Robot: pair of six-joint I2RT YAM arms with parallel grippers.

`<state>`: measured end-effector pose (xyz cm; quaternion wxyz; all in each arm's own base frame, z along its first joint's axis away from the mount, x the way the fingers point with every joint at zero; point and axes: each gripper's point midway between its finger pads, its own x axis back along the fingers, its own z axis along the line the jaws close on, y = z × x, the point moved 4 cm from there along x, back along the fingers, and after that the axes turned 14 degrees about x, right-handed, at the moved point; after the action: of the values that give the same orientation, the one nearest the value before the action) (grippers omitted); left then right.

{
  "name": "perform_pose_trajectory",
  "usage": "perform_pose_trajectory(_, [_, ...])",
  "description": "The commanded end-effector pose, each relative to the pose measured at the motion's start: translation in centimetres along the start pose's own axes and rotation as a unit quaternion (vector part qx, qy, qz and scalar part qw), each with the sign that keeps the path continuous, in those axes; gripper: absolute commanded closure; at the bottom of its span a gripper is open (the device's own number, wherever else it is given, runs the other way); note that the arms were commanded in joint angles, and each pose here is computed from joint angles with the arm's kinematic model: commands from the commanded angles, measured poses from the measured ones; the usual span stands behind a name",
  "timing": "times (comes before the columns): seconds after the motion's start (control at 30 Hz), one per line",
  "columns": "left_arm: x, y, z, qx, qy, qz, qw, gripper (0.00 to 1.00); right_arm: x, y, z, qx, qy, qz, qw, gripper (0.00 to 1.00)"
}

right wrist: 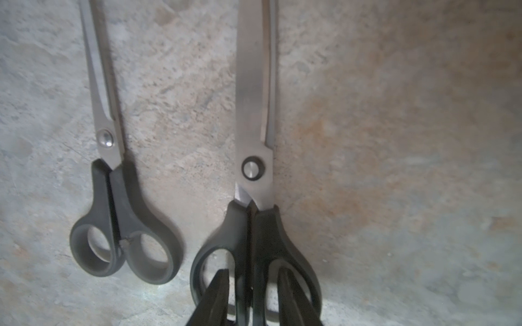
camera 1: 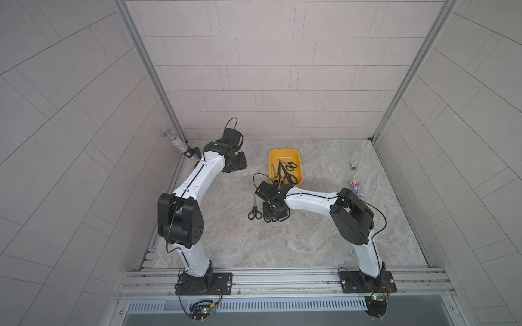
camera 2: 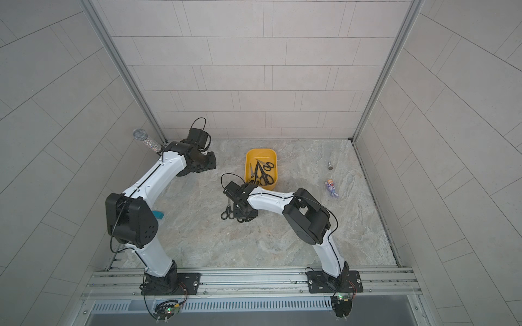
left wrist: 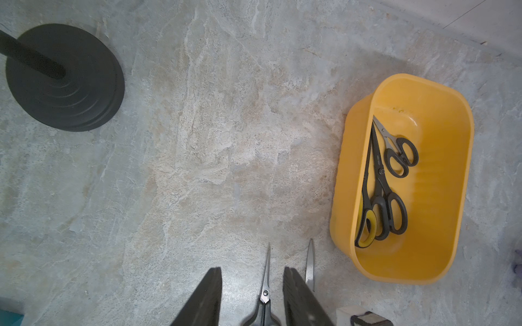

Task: Take the scissors out of the storage box
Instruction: Place the scissors at the center of the board, then pick up the scissors from the storage box.

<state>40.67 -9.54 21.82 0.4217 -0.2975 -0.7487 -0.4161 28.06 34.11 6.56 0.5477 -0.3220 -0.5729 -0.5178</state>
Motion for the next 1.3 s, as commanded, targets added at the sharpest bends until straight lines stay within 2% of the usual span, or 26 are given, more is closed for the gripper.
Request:
perform_pose_trajectory(0.0, [1.4, 0.6, 0.1, 0.004, -0.004, -0.016, 1.000, 0.58, 1.4, 0.7, 0.0, 0.004, -0.002, -0.015, 1.000, 0.64])
perform_pose_trajectory(0.17, [1.6, 0.3, -0.4, -0.009, -0.009, -0.011, 1.000, 0.58, 5.8, 2.1, 0.7, 0.053, 0.006, -0.065, 0.996, 0.62])
perform_pose_trajectory(0.3, [2.2, -1.0, -1.9, -0.036, -0.015, -0.009, 0.999, 0.58, 10.7, 2.7, -0.9, 0.082, -0.012, -0.123, 0.989, 0.54])
perform_pose_trajectory(0.4, [2.3, -2.6, -4.0, -0.052, -0.039, 0.003, 0.998, 0.58, 13.8, 3.1, -4.1, 0.052, -0.035, -0.163, 0.985, 0.48])
perform_pose_trajectory(0.53, [1.6, -5.1, -7.7, -0.073, -0.070, 0.024, 0.995, 0.58, 16.0, 3.4, -9.6, -0.015, -0.049, -0.185, 0.981, 0.47])
perform_pose_trajectory(0.63, [0.7, -6.8, -10.5, -0.093, -0.084, 0.041, 0.991, 0.58, 17.0, 3.2, -13.3, -0.049, -0.071, -0.194, 0.977, 0.47])
perform_pose_trajectory(0.73, [-0.5, -8.0, -13.0, -0.089, -0.097, 0.061, 0.989, 0.59, 17.7, 2.9, -16.0, -0.073, -0.085, -0.196, 0.974, 0.47])
perform_pose_trajectory(0.9, [-3.8, -9.7, -16.2, -0.067, -0.114, 0.110, 0.985, 0.60, 17.9, 2.5, -17.6, -0.089, -0.090, -0.196, 0.972, 0.47])
perform_pose_trajectory(1.1, [-7.3, -10.0, -16.3, -0.085, -0.035, 0.108, 0.990, 0.60, 17.5, 3.0, -18.1, -0.103, -0.067, -0.190, 0.974, 0.47])
perform_pose_trajectory(1.27, [-9.5, -10.0, -15.8, -0.088, 0.002, 0.106, 0.991, 0.61, 16.7, 3.5, -18.3, -0.100, -0.061, -0.177, 0.977, 0.47])
